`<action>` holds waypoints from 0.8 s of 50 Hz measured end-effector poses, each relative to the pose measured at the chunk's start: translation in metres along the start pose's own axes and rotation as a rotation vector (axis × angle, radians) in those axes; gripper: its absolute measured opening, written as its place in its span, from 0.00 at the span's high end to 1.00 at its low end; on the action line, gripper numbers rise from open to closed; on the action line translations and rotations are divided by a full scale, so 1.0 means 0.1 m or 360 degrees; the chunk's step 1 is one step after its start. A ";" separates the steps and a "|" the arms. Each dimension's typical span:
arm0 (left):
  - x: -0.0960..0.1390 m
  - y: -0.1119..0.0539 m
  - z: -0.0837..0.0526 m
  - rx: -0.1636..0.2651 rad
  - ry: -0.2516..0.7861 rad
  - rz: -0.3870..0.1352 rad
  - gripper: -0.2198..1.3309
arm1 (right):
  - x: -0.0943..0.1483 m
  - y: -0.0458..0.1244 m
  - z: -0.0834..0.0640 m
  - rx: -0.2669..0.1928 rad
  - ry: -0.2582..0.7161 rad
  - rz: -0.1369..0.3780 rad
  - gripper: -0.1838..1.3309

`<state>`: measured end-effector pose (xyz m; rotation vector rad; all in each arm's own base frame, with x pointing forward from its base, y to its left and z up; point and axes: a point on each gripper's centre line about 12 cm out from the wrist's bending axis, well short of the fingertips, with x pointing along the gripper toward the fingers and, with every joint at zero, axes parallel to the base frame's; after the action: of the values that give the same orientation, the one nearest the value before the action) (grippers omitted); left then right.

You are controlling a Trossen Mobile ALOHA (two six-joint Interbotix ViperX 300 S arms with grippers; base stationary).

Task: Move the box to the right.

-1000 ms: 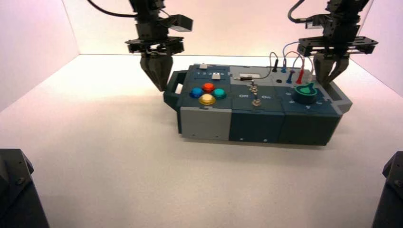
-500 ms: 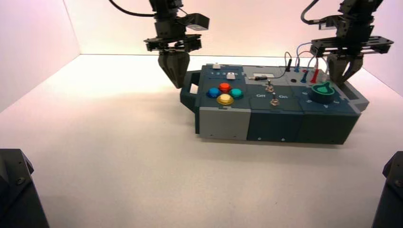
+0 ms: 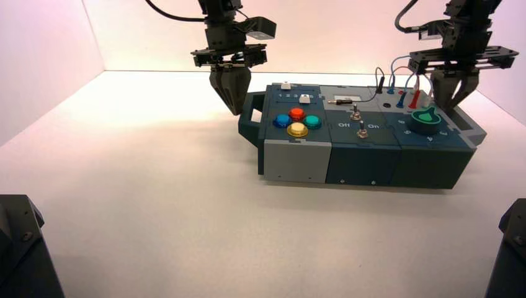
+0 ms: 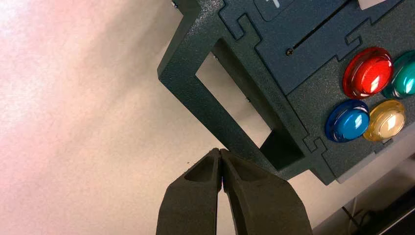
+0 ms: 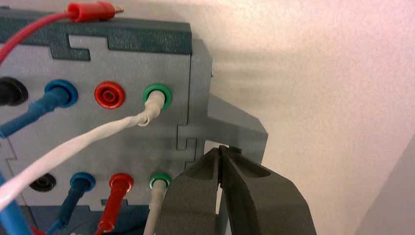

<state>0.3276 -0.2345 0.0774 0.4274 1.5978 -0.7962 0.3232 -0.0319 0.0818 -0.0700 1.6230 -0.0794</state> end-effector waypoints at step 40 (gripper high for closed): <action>-0.46 -0.34 0.14 0.0150 -0.0106 0.0141 0.96 | -0.40 0.07 0.01 -0.0041 -0.0134 0.0009 0.93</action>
<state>0.3236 -0.2599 0.1297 0.5306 1.4738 -0.8120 0.3265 -0.0213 0.1212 -0.0873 1.5399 -0.0508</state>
